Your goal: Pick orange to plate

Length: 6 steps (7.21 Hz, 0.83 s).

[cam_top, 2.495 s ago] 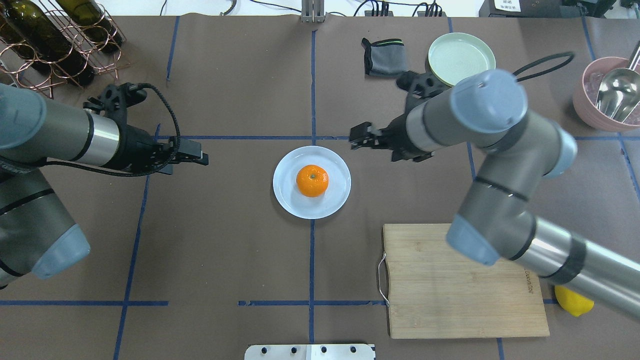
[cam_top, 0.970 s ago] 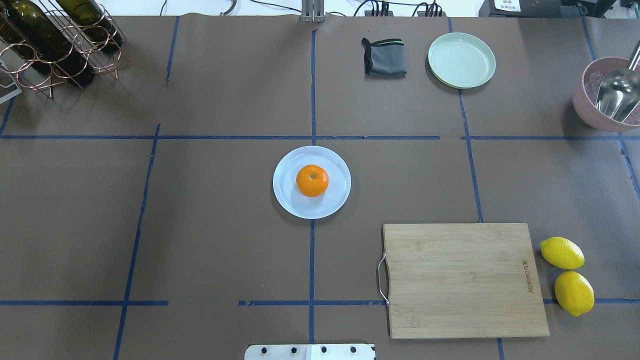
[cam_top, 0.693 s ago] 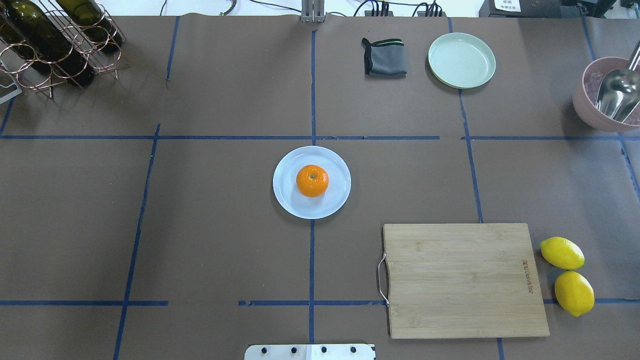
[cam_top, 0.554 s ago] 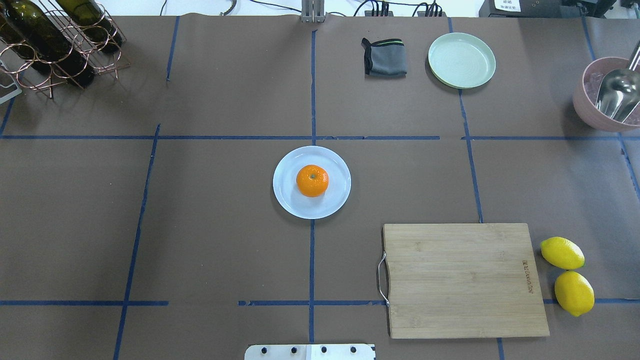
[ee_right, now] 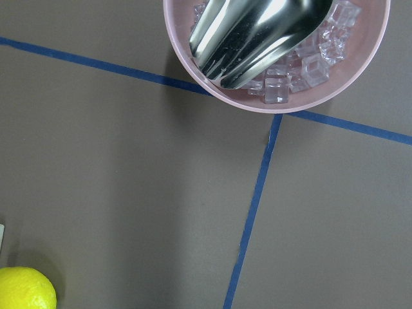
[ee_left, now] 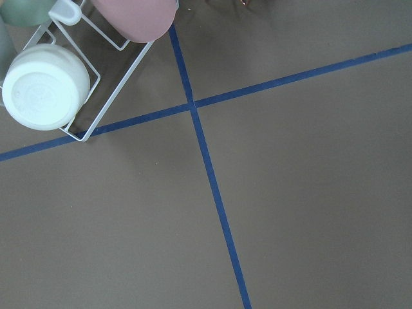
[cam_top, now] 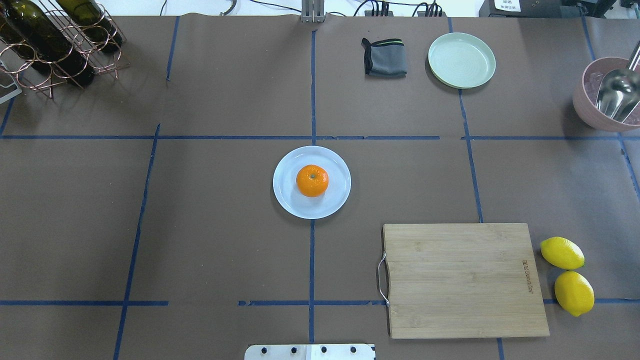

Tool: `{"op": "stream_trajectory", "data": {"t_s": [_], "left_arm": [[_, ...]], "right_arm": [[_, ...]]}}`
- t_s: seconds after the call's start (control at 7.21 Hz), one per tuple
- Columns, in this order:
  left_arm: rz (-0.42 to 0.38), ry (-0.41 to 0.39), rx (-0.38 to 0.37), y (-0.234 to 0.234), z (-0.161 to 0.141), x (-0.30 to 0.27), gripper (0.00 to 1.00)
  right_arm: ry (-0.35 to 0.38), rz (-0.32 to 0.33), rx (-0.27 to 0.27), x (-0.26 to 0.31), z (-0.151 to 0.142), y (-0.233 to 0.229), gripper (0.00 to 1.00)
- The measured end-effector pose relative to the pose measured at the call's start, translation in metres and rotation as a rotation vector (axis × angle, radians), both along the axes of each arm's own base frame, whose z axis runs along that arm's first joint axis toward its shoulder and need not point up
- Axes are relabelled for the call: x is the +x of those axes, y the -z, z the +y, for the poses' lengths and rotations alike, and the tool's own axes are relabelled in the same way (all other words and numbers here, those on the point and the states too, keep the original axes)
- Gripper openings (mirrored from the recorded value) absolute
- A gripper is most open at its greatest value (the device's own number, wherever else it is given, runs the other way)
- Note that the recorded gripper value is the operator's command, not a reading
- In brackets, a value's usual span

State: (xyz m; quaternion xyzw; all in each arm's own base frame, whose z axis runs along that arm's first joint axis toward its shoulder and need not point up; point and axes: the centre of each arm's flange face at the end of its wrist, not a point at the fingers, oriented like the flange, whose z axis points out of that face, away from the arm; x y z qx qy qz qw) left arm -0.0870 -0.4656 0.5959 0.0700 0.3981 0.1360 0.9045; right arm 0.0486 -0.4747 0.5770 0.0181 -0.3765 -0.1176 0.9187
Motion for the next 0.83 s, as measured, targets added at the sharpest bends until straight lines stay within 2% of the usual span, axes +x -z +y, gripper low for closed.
{"op": "stream_trajectory", "data": {"t_s": [0.28, 0.83], "left_arm": [[-0.003, -0.018, 0.010, 0.004, -0.008, 0.008, 1.00], [-0.003, -0.056, -0.013, -0.005, -0.003, 0.027, 1.00]], "right_arm": [[0.004, 0.000, 0.020, -0.001, 0.001, -0.007, 1.00], [0.016, 0.002, 0.047, -0.005, -0.004, -0.005, 1.00]]}}
